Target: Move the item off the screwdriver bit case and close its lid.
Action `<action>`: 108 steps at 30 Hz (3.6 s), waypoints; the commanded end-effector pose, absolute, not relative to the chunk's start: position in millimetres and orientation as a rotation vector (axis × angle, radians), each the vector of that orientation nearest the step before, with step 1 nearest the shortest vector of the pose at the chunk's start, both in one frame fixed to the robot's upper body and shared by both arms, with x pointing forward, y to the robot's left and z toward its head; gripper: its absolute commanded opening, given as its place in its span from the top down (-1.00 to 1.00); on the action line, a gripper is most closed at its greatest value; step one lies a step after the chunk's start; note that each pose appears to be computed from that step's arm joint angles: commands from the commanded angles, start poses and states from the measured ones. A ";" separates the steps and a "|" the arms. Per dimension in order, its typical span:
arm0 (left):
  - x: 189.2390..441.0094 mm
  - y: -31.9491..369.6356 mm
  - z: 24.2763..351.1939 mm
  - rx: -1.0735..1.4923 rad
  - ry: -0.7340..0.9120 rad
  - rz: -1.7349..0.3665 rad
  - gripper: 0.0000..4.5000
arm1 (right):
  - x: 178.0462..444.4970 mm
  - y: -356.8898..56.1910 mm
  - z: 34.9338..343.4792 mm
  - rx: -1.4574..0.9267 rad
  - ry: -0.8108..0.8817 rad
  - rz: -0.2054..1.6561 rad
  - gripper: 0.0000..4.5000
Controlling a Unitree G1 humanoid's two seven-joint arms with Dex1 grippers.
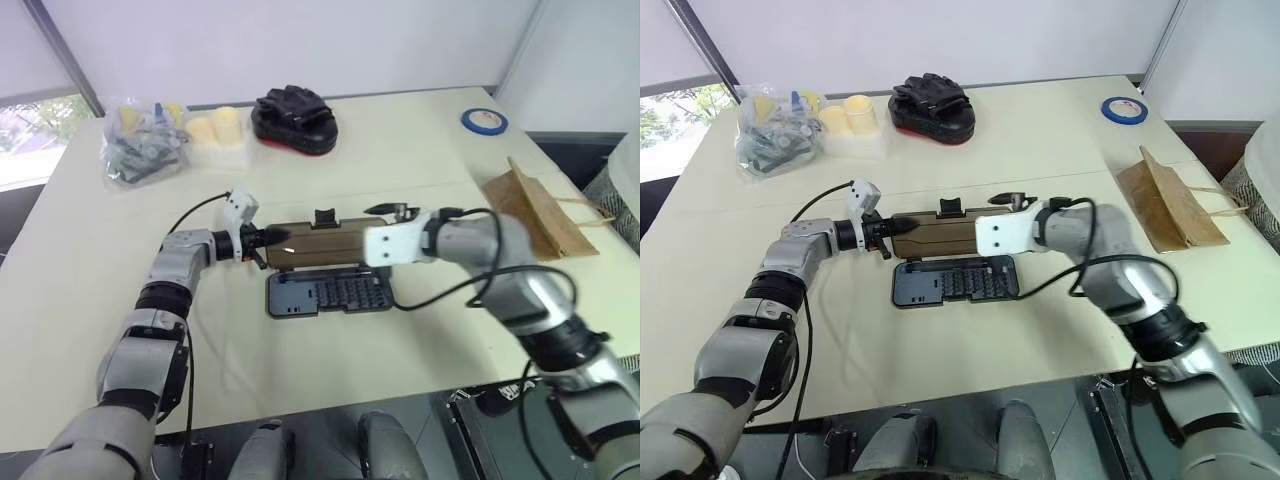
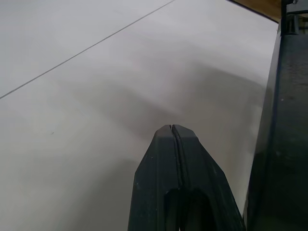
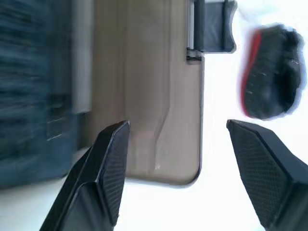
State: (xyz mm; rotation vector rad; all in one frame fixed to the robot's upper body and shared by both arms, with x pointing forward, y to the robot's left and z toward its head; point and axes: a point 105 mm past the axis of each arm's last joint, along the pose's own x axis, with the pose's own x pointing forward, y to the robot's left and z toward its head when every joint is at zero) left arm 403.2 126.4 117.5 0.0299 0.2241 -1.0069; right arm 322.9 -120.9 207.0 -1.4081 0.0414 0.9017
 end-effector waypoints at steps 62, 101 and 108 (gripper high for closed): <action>397.7 70.9 140.2 0.256 0.250 -1.263 1.00 | 249.9 -70.6 134.0 -0.400 0.390 1.276 0.98; 349.3 26.9 72.9 0.392 0.340 -1.509 1.00 | 293.4 -74.0 101.3 -0.416 0.442 1.007 0.98; 338.7 31.9 58.8 0.398 0.396 -1.541 1.00 | 300.5 -76.1 101.9 -0.438 0.429 0.964 0.98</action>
